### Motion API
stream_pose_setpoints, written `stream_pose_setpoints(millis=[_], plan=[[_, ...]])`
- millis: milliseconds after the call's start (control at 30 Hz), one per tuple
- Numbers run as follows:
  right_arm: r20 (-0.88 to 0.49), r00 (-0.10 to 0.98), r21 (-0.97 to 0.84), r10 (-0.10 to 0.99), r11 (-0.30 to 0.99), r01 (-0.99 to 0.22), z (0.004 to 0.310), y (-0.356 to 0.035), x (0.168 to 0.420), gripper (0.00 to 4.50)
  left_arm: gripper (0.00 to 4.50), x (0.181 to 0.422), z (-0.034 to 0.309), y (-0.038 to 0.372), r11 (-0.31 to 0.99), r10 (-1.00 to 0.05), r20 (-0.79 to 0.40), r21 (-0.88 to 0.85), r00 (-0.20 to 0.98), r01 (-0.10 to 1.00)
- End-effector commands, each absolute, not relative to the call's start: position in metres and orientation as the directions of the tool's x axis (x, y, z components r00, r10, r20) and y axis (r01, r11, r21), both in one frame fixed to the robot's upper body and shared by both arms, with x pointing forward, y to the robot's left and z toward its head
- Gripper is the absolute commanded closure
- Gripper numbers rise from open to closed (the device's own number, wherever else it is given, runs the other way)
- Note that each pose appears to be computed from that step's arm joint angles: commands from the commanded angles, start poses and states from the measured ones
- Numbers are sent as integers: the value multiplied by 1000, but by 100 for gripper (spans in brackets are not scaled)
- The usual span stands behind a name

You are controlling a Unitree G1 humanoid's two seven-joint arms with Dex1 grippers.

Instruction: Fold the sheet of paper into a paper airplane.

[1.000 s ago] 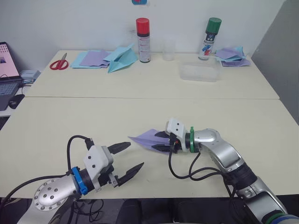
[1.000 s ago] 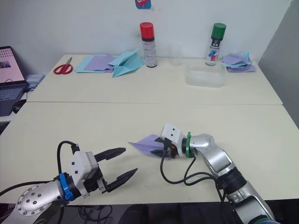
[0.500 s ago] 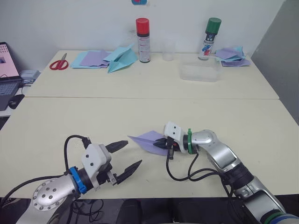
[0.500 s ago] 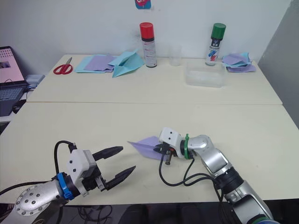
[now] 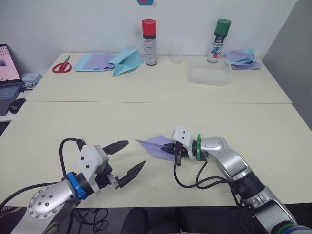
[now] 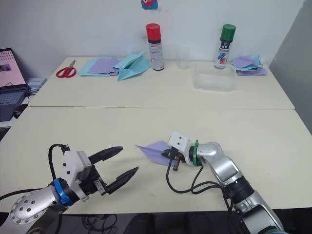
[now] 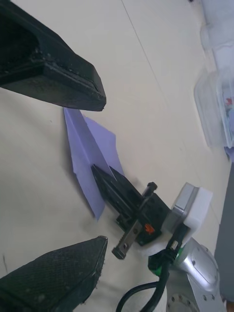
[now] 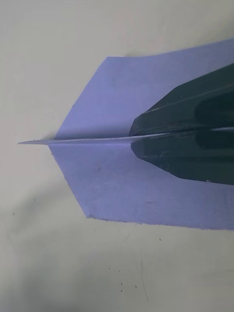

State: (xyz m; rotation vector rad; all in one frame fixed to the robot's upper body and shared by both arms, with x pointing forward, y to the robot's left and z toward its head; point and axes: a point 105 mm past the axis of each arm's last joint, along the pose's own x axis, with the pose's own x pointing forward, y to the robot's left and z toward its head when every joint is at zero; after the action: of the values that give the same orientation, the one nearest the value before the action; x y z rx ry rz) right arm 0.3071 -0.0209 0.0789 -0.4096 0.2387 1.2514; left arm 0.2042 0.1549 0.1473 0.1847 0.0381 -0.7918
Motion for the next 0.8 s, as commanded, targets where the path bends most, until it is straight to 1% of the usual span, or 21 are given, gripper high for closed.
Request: stream_pose_setpoints(millis=[33, 167, 367, 633, 800], plan=[[-367, 308, -188, 878, 254, -949, 87, -21, 307, 450, 3, 200, 159, 152, 675, -717, -70, 178, 694, 716], [-372, 307, -187, 876, 253, -949, 86, -23, 307, 450, 3, 204, 161, 154, 695, -695, -64, 195, 716, 692], [-351, 327, -180, 877, 279, -943, 93, -22, 311, 450, 3, 204, 164, 151, 671, -721, -72, 174, 689, 721], [-278, 395, -182, 876, 356, -917, 122, -30, 313, 450, 3, 215, 172, 154, 637, -748, -81, 191, 659, 747], [-271, 425, -183, 864, 387, -904, 127, -34, 313, 450, 3, 221, 176, 154, 621, -762, -81, 190, 642, 761]])
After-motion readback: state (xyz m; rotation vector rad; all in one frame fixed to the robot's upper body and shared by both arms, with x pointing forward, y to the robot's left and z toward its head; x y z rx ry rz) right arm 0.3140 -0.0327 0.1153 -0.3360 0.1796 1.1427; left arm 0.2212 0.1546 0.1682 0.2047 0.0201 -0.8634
